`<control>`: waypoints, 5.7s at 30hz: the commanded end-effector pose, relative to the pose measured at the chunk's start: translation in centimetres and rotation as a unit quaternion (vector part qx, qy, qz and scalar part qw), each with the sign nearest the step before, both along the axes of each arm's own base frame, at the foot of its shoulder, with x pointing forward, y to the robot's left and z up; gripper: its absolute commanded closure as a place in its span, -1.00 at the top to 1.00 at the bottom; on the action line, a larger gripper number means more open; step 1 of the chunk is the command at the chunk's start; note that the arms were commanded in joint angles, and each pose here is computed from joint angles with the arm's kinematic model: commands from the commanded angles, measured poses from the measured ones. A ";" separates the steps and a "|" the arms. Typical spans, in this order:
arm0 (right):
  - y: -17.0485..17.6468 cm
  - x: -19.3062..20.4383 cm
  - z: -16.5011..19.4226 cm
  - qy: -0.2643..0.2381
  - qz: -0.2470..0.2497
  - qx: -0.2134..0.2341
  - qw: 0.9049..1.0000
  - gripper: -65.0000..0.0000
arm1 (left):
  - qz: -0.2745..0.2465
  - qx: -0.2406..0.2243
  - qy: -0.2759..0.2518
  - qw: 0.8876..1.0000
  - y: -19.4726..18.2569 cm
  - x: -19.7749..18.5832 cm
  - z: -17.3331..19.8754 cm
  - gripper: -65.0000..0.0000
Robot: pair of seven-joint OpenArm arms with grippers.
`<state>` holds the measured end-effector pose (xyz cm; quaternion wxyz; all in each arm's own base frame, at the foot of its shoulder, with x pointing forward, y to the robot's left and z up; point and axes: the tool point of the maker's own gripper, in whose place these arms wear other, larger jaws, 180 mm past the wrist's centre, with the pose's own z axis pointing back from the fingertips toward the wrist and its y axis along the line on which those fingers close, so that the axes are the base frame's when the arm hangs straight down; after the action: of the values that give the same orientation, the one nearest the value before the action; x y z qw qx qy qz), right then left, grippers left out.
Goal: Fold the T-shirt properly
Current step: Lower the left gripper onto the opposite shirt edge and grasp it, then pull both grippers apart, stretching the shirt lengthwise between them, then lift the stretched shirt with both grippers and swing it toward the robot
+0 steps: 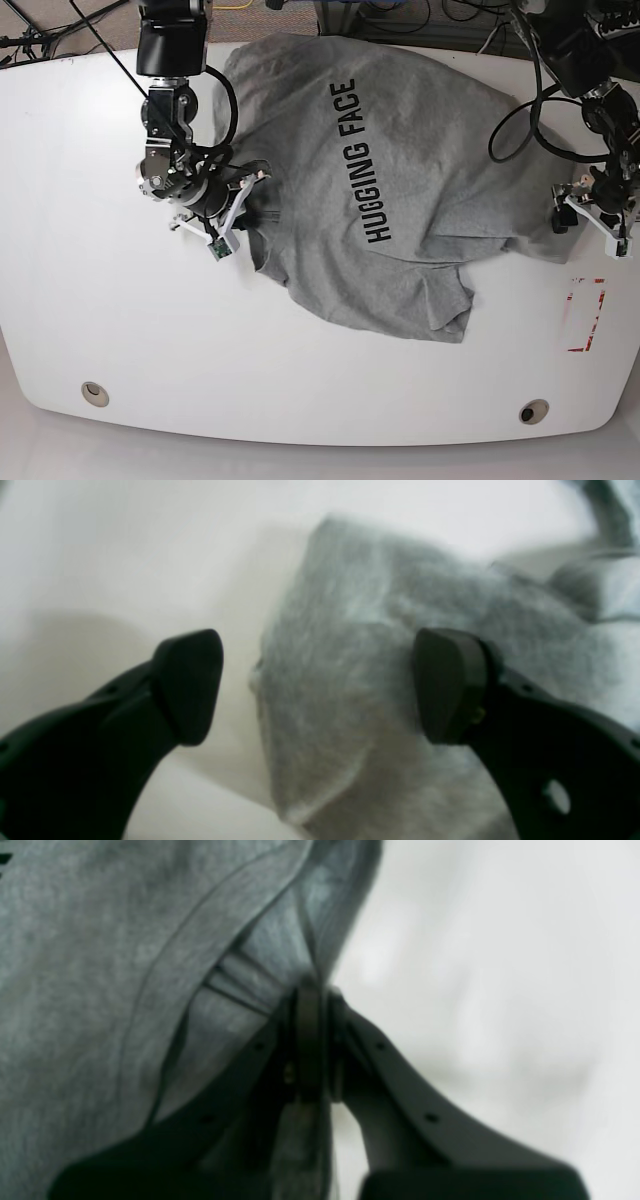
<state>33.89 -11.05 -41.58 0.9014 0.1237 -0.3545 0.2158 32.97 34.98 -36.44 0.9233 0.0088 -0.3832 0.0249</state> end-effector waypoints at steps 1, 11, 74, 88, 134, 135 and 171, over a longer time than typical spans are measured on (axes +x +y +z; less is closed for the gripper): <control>-2.1 1.1 1.9 -0.027 -0.014 -0.012 0.999 -1.00 | 0.001 -0.014 -0.023 1.000 0.1 1.3 0.3 0.74; -5.2 1.2 2.8 -0.035 -0.042 -0.028 0.998 -1.00 | 0.001 -0.047 -0.006 0.999 -0.6 1.1 -2.2 0.78; -12.3 -1.4 4.5 -0.043 -0.126 -0.067 0.989 -1.00 | -0.054 -0.071 0.010 0.996 -3.2 4.3 -3.5 -1.00; -9.5 -2.5 6.2 -0.063 -0.115 -0.062 0.989 -1.00 | -0.061 -0.044 -0.046 0.996 -2.7 8.5 2.1 -1.00; -13.9 8.6 24.7 -0.253 -0.108 -0.151 0.949 -0.98 | -0.091 0.118 -0.201 0.968 -3.8 11.3 22.0 -0.94; -13.4 9.1 25.3 -0.260 -0.102 -0.149 0.949 -0.99 | -0.090 0.121 -0.213 0.965 -3.8 11.3 22.8 -0.94; -15.2 11.6 56.5 -0.470 -0.128 -0.258 0.834 -1.00 | -0.039 0.175 -0.431 0.884 -1.3 10.9 48.6 -0.96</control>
<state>46.98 -24.81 11.20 0.6709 -0.2456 -0.6553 0.2450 45.31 32.28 8.91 0.6777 0.1182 -0.7195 -0.0951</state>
